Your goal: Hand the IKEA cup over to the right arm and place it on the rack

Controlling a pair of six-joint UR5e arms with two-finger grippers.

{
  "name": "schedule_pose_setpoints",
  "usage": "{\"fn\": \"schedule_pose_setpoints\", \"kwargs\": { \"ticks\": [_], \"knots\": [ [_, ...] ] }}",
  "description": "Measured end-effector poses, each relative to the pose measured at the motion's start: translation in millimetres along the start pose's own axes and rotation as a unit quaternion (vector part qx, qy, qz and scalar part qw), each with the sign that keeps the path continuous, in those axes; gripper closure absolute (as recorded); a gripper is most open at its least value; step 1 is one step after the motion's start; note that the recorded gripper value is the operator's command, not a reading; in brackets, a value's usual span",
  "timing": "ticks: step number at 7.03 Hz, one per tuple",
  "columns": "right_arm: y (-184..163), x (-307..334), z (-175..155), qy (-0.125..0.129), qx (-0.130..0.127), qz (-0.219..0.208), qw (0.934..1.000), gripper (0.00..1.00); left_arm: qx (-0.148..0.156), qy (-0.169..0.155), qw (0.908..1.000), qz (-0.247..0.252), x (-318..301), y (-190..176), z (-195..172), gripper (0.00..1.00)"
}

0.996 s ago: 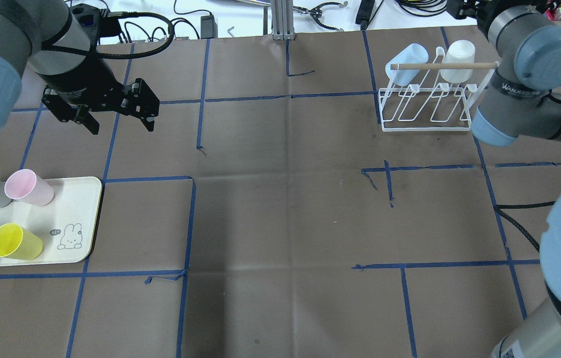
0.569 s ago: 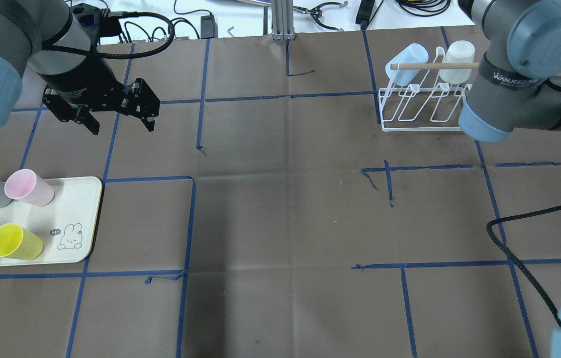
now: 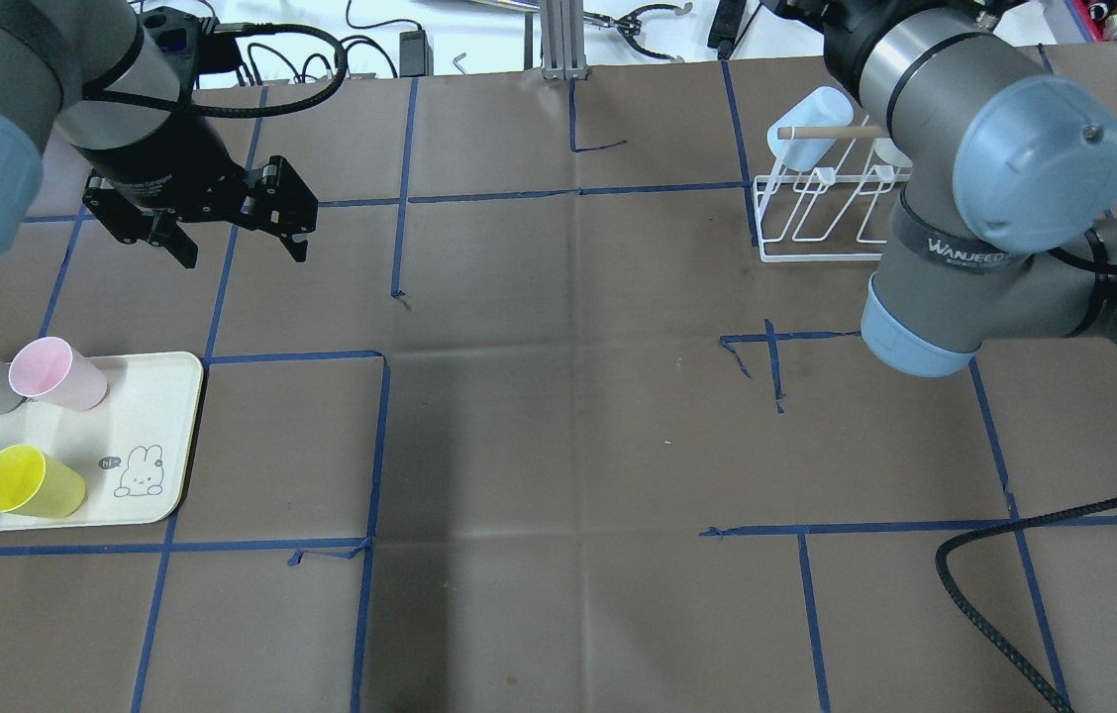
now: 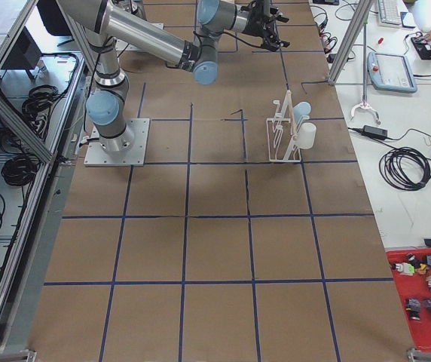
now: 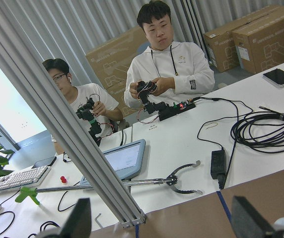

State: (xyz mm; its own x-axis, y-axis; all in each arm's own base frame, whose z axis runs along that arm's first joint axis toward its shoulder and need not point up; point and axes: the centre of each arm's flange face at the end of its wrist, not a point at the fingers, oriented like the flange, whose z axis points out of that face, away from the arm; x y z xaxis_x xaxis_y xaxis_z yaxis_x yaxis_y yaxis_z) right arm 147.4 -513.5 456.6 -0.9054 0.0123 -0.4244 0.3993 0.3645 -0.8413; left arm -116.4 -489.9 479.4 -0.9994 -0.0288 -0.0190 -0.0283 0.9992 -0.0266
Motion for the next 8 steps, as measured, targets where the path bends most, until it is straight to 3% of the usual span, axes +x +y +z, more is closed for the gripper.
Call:
{"fn": "schedule_pose_setpoints", "kwargs": {
  "ticks": [2, 4, 6, 7, 8],
  "knots": [
    [7, -10, -7, 0.004, -0.038, 0.007, 0.9993, 0.00, 0.002, 0.000, 1.0000, 0.000, 0, 0, 0, 0.01],
    [11, -14, -13, 0.034, -0.113, 0.014, 0.9929, 0.00, 0.003, 0.000, 1.0000, 0.001, 0, -1, -1, 0.01],
    [12, -13, -18, 0.073, -0.199, 0.011, 0.9772, 0.00, 0.003, 0.000, 1.0000, 0.001, 0, -1, -1, 0.01],
    [9, -14, -19, 0.090, -0.244, 0.001, 0.9657, 0.00, 0.003, 0.000, 1.0000, 0.001, 0, -1, -1, 0.01],
    [6, -15, -19, 0.111, -0.299, 0.000, 0.9477, 0.00, 0.003, 0.000, 1.0000, 0.001, 0, -1, -1, 0.01]
  ]
}}
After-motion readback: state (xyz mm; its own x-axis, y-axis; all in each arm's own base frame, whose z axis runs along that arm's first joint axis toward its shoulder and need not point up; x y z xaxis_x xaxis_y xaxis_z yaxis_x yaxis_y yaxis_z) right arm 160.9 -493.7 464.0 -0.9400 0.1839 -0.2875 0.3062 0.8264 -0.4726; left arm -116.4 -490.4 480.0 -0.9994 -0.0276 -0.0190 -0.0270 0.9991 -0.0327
